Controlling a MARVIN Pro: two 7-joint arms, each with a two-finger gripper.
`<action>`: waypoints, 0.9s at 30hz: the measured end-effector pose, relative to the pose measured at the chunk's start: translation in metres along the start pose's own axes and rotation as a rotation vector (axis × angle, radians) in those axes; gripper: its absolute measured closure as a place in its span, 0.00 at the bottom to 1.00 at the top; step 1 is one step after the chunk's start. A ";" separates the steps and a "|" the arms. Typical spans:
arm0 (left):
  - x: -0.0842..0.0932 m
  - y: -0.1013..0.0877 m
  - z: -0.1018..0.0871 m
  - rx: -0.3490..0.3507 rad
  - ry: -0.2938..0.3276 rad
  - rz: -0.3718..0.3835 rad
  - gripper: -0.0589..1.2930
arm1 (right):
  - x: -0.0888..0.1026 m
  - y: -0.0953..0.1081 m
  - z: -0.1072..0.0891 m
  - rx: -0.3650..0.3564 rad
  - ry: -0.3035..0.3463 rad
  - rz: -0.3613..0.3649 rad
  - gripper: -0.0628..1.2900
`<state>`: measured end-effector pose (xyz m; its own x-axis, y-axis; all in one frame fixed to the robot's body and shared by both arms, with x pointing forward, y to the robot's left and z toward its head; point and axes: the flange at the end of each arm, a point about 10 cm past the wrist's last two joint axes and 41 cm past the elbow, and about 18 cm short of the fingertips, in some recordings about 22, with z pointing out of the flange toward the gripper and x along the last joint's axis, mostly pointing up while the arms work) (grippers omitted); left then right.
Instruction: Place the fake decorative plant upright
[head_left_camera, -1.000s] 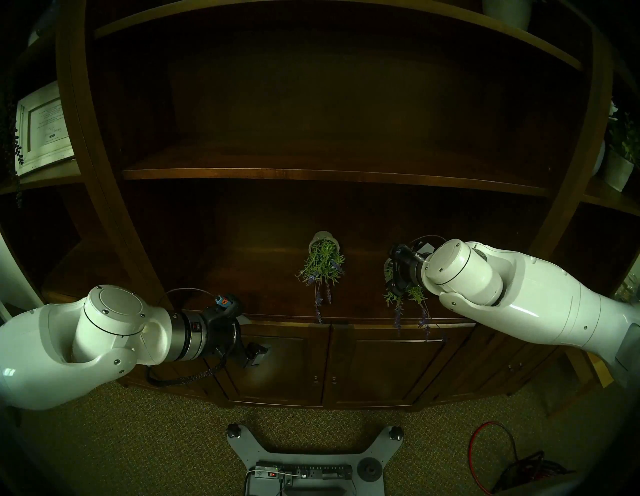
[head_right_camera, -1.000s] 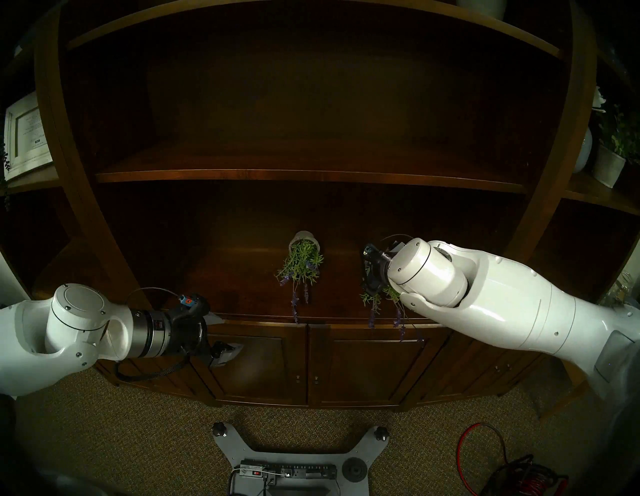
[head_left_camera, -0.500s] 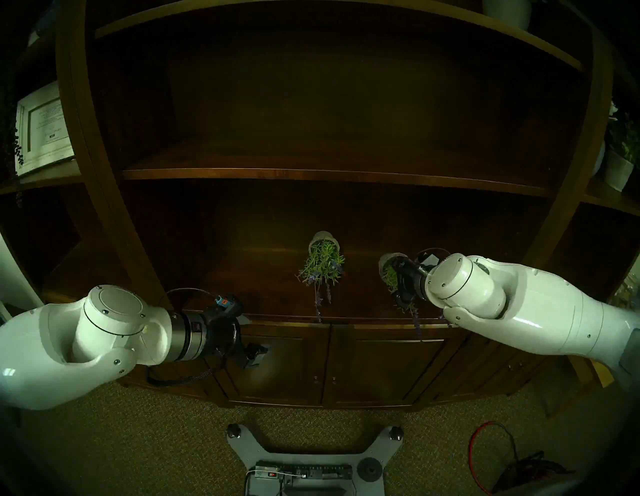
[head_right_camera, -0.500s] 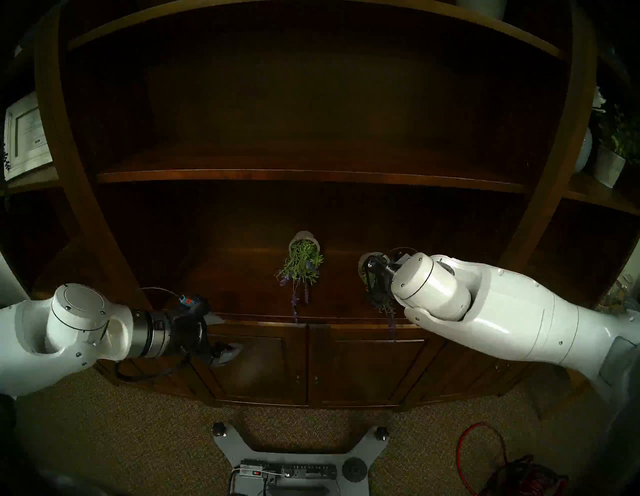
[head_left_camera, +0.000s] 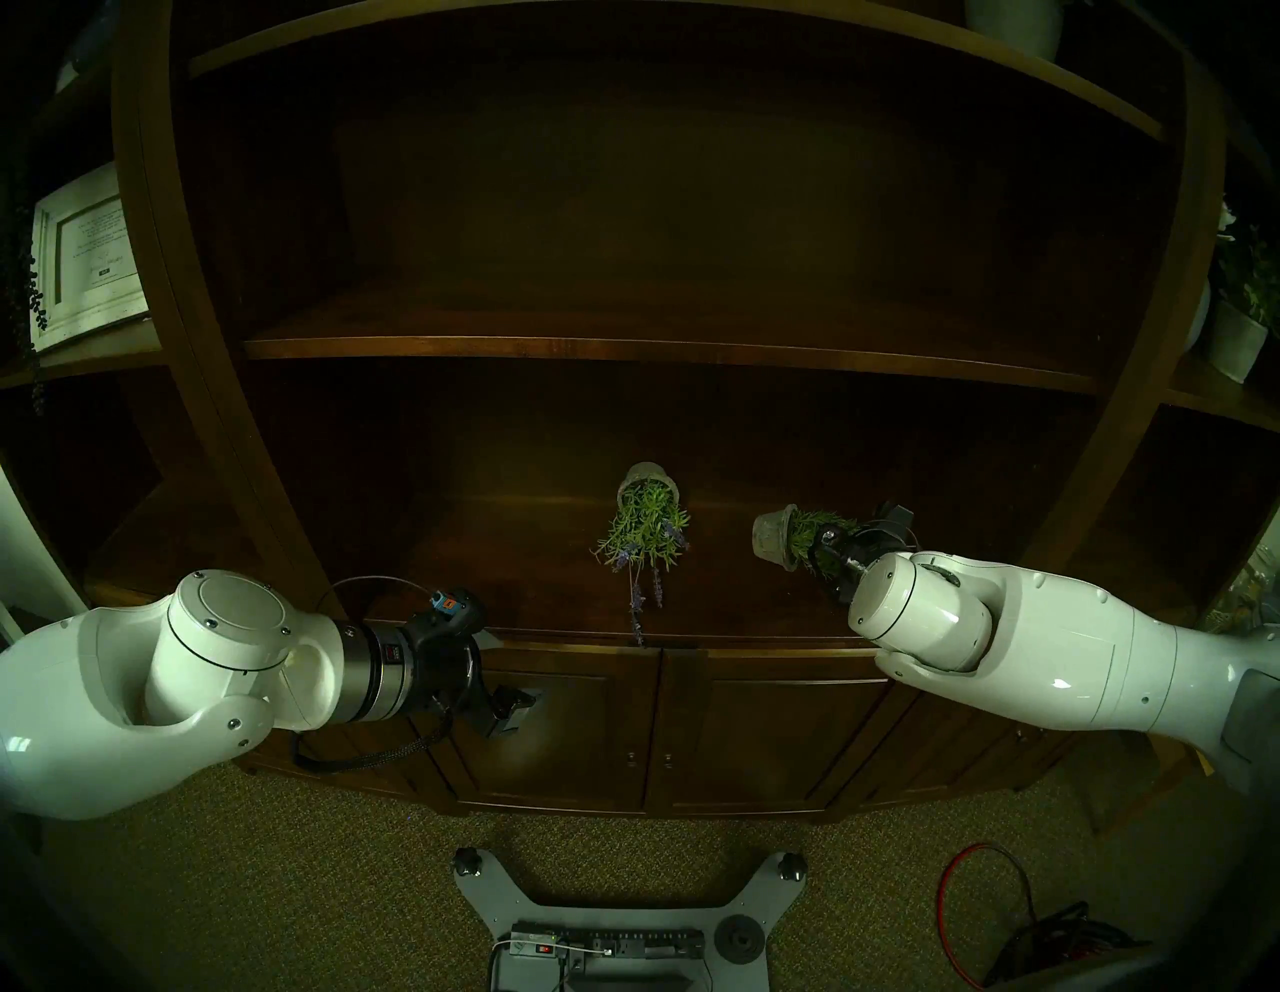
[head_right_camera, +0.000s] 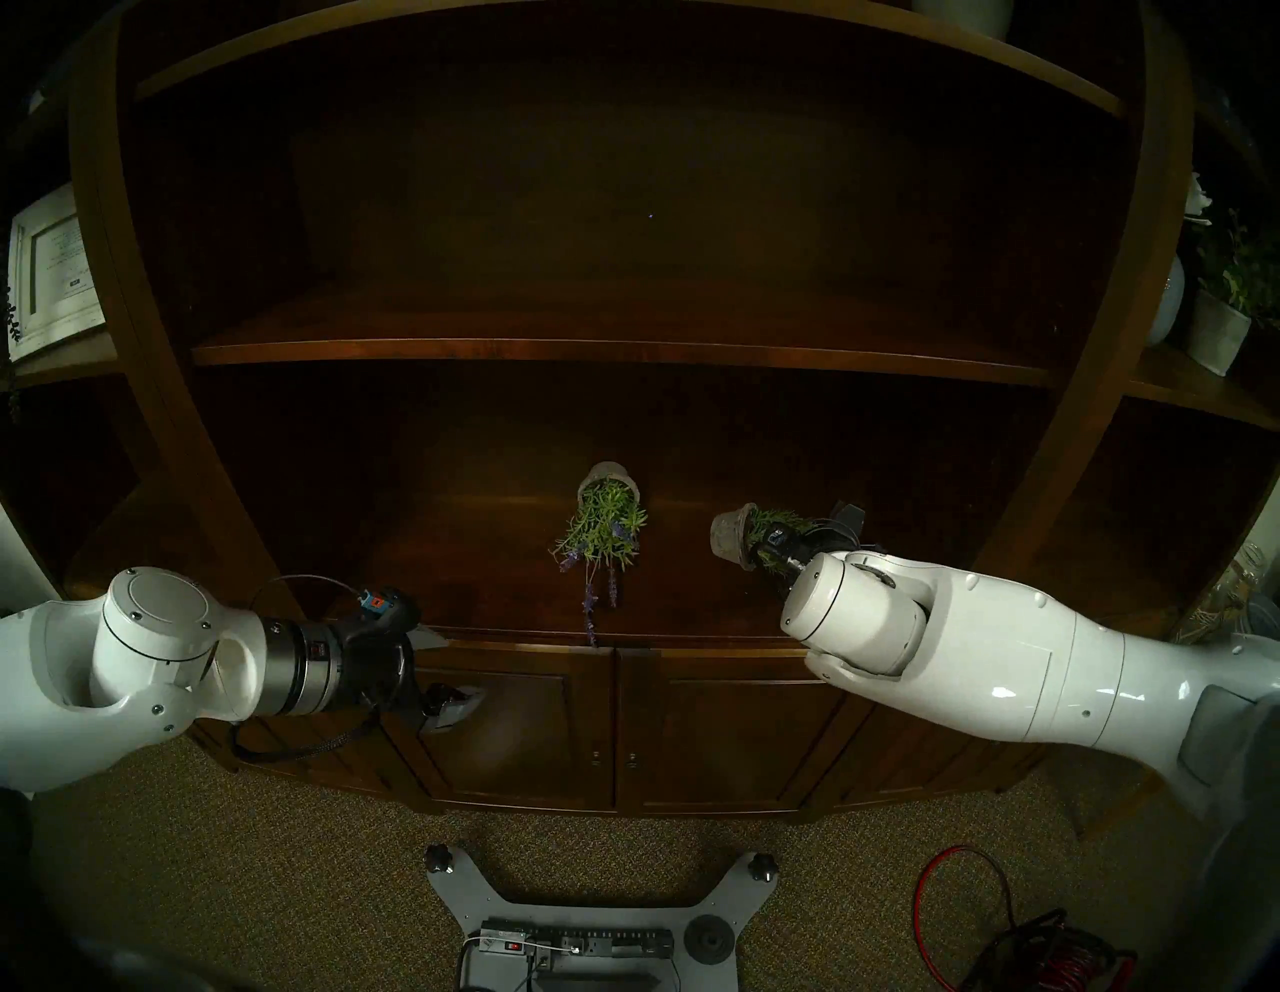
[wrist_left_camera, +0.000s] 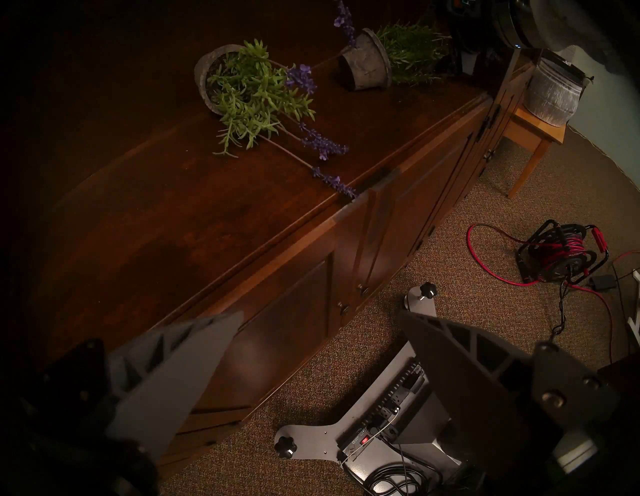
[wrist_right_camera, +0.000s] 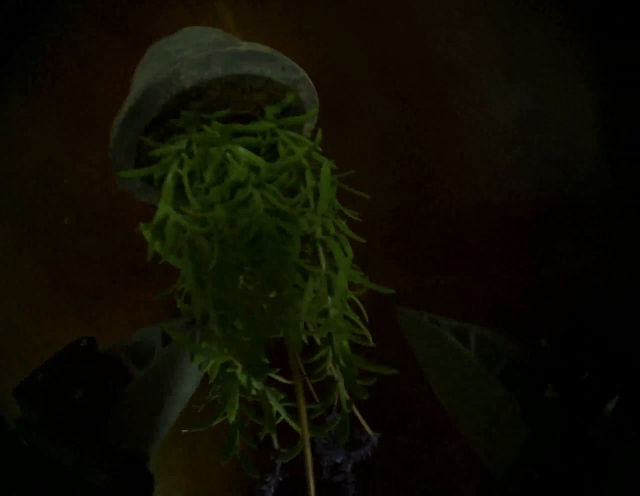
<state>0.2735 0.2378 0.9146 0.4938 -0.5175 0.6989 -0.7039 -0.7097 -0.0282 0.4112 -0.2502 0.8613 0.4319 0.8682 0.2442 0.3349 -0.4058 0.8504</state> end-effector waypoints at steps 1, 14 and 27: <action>0.000 0.000 0.000 0.000 0.000 0.000 0.06 | 0.000 0.000 0.000 -0.002 0.000 0.002 0.04; 0.000 0.000 0.000 0.000 0.000 0.000 0.06 | 0.016 0.011 -0.030 0.096 0.057 0.110 0.04; 0.000 0.000 0.000 0.000 0.000 0.000 0.06 | 0.010 0.030 -0.053 0.250 0.029 0.209 0.04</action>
<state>0.2735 0.2378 0.9145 0.4938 -0.5175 0.6988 -0.7039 -0.7097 -0.0281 0.3810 -0.2387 0.9146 0.4905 0.7649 0.4176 0.4383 -0.6307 0.6404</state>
